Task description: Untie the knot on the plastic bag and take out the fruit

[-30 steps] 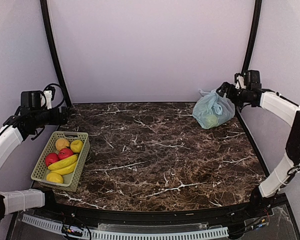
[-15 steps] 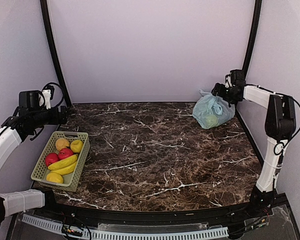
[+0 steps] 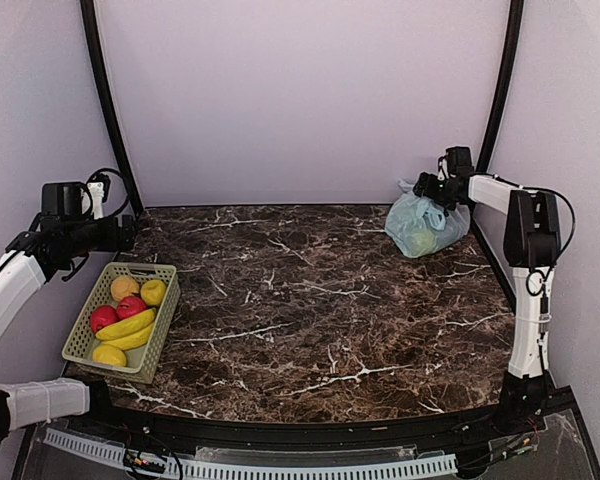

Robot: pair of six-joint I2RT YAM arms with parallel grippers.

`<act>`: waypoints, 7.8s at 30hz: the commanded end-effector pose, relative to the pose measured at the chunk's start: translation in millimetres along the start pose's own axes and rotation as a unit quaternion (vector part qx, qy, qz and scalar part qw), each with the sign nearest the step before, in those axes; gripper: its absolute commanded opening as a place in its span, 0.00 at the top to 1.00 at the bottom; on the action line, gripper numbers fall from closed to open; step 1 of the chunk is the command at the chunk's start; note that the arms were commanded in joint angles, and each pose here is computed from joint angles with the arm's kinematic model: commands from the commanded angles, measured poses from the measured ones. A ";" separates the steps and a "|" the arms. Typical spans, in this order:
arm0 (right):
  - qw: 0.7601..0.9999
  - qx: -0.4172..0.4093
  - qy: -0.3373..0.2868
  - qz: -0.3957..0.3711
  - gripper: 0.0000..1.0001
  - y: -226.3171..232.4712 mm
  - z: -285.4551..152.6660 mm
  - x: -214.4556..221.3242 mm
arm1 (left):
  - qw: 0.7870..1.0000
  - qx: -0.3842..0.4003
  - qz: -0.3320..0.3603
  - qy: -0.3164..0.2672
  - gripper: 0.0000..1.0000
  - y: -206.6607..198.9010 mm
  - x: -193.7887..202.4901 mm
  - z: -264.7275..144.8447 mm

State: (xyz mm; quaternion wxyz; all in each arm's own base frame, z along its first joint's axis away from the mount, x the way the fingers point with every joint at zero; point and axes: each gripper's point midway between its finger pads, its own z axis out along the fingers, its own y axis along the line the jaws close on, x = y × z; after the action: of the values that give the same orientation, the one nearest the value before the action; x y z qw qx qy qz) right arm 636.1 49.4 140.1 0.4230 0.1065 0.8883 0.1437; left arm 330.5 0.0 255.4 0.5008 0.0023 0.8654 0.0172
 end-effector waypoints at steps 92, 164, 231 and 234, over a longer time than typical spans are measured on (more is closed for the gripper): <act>0.868 -0.389 0.177 -0.254 1.00 306.4 -324.0 335.2 | 0.911 0.387 -0.017 0.144 0.12 -258.1 36.5 -78.1; 0.890 -0.389 0.158 -0.176 0.22 269.4 -360.2 332.7 | 0.865 0.462 0.011 0.194 0.99 -411.2 86.7 -67.1; 0.898 -0.372 0.152 -0.176 1.00 272.0 -339.0 361.2 | 0.879 0.437 0.036 0.187 0.99 -411.3 92.9 -71.3; 0.899 -0.372 0.152 -0.176 1.00 269.0 -339.6 362.2 | 0.881 0.434 0.038 0.183 0.99 -409.8 91.1 -71.1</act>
State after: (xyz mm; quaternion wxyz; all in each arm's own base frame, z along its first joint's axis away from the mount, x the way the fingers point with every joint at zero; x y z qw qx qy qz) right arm 172.4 358.8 176.6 0.3111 -0.2300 0.8335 0.3944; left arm 228.2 -415.4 184.5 0.2619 0.2544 0.8679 -0.3368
